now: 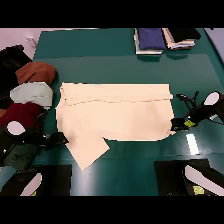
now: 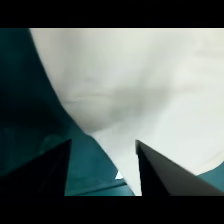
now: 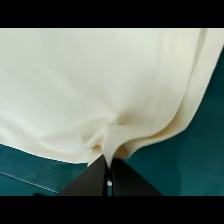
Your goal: Fold the shirts.
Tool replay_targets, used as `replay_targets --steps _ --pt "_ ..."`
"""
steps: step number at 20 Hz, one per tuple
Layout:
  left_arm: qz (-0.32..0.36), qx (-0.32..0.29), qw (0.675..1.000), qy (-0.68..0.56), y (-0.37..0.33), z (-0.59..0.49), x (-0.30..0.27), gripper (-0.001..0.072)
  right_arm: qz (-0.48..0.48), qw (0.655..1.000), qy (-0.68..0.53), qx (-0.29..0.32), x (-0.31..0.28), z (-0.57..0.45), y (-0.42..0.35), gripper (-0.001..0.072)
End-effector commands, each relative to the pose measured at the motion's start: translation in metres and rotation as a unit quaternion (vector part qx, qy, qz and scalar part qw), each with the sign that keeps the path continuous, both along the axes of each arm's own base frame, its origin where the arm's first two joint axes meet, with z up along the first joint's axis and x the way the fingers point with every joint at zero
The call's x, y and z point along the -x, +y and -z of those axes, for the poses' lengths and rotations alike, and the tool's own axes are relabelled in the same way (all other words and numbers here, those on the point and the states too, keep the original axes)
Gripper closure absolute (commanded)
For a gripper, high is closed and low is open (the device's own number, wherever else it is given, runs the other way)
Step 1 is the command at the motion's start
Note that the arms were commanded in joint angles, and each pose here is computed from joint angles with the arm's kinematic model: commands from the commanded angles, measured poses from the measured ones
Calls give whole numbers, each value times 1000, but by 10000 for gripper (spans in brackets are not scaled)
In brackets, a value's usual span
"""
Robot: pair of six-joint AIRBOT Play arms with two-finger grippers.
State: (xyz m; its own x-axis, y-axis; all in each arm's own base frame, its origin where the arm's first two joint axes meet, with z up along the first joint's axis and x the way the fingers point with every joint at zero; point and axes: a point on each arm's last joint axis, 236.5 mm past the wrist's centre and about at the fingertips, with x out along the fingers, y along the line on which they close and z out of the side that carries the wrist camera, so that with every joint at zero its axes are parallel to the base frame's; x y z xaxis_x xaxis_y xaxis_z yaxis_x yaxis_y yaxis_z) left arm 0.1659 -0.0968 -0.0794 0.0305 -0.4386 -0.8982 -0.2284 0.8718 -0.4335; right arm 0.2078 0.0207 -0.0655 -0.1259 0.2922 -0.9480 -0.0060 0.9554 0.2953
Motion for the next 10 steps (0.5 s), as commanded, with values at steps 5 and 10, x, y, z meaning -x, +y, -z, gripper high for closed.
replay_targets --steps 5,10 --pt "-40 59 997 -11 -24 9 -2 237 -4 1000 -3 2 -2 -1 4 697" --pt "21 78 996 -21 -33 -6 4 686 -7 1000 7 -1 3 -2 5 697"
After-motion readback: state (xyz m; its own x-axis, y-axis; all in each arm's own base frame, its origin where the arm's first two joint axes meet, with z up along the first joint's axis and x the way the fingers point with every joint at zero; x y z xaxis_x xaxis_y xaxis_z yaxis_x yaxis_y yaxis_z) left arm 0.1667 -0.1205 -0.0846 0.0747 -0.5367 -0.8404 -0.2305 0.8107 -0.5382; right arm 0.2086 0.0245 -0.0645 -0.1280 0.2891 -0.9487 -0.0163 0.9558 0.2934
